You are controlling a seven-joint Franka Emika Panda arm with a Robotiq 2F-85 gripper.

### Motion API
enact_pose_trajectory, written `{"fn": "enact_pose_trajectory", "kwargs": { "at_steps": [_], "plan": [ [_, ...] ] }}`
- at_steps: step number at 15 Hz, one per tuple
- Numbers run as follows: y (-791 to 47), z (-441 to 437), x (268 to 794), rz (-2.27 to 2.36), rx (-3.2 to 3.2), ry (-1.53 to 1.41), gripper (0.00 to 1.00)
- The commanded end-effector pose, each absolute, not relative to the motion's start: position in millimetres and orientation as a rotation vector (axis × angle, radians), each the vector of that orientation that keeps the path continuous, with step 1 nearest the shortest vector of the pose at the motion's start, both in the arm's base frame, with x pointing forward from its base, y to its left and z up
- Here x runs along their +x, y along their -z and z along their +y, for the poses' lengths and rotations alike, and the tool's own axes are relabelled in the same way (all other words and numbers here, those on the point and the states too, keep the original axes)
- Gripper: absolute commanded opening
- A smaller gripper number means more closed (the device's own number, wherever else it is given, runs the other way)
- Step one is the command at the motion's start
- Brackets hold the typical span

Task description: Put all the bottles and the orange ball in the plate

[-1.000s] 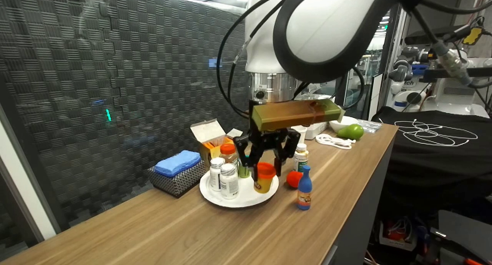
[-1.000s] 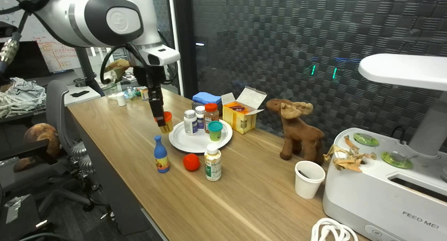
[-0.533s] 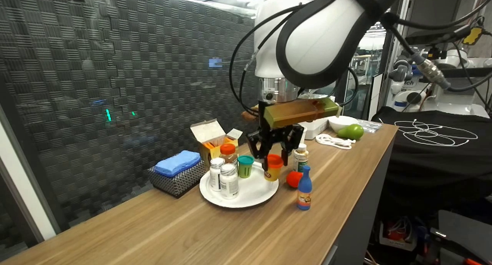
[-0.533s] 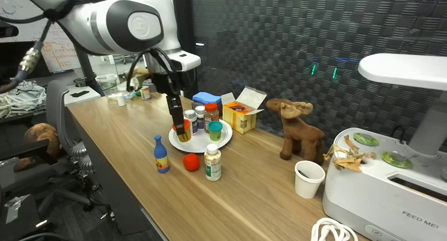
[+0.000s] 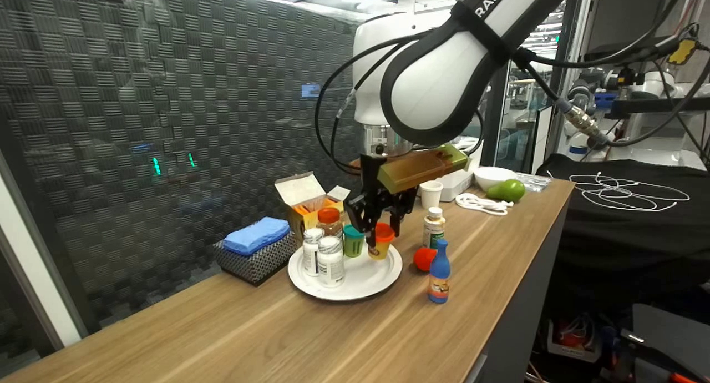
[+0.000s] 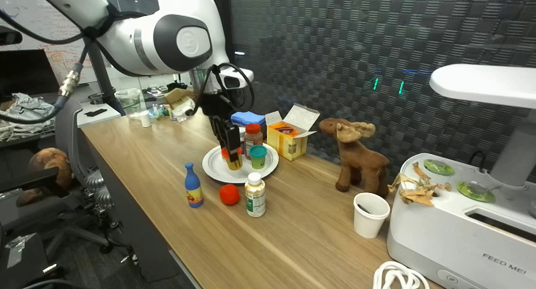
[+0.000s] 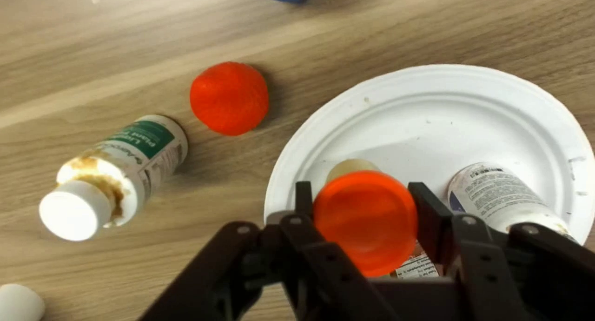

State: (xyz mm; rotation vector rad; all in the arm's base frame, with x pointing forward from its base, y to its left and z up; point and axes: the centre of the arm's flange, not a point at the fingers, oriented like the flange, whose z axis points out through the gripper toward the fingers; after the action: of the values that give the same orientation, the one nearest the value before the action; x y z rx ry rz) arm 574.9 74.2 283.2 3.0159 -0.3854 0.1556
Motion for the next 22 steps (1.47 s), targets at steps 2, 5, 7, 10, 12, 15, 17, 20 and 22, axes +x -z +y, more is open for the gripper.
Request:
{"fn": "enact_pose_trajectory", "kwargs": {
  "at_steps": [2,5,7,10,12,15,17,20,22],
  "plan": [
    [-279,67,587,-0.279,3.036,-0.199,0.29],
    [-272,63,589,-0.261,3.045,-0.203,0.29],
    [-268,62,590,-0.264,3.044,-0.204,0.29],
    [-262,59,590,-0.27,3.036,-0.199,0.29],
    [-258,58,591,-0.269,3.037,-0.185,0.29],
    [-255,57,593,-0.268,3.041,-0.185,0.29],
    [-255,57,594,-0.266,3.041,-0.187,0.29],
    [-254,57,598,-0.274,3.025,-0.184,0.29],
    [-254,56,600,-0.28,3.019,-0.187,0.29]
  ]
}}
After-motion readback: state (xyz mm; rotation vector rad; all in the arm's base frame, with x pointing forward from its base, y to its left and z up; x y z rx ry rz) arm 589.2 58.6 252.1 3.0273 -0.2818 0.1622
